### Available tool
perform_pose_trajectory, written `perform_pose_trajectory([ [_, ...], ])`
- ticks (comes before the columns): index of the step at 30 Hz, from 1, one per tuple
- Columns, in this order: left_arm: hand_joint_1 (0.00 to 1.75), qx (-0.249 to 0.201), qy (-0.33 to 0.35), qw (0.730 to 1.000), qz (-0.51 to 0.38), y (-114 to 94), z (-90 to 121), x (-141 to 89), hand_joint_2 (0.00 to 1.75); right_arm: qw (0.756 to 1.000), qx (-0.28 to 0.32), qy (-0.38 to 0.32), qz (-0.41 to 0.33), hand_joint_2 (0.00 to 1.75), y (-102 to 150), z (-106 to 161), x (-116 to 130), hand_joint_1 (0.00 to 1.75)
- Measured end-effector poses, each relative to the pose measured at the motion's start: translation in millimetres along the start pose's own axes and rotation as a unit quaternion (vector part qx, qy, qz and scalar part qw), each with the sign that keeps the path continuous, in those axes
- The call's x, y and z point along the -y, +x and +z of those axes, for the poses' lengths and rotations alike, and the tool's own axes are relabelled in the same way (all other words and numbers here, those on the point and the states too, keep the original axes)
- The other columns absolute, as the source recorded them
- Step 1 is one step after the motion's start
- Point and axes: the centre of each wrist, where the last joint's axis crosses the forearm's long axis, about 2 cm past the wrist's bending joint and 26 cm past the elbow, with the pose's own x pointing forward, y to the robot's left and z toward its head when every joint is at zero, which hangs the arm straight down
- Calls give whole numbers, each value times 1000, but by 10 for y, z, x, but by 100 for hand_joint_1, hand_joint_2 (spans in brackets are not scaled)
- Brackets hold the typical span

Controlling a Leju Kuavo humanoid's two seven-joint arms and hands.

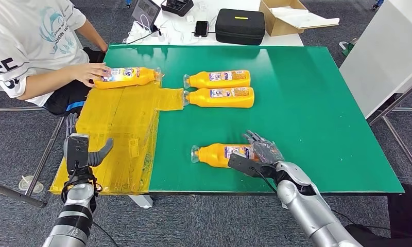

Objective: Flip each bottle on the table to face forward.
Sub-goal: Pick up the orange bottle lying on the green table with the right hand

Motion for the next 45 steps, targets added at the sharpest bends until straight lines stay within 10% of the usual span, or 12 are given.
perform_pose_trajectory([
  [16,0,-9,-11,1000,18,27,-52,107,175,994,71,24,-77,175,-123,-35,52,175],
  [24,0,-14,-21,998,65,82,8,214,175,960,124,-157,-196,175,233,116,-246,175],
  [33,0,-26,-49,971,232,340,34,405,175,862,184,-424,-209,175,652,283,-67,175],
  [45,0,-42,-156,852,498,596,12,581,175,805,204,-522,-194,175,706,402,-38,174],
])
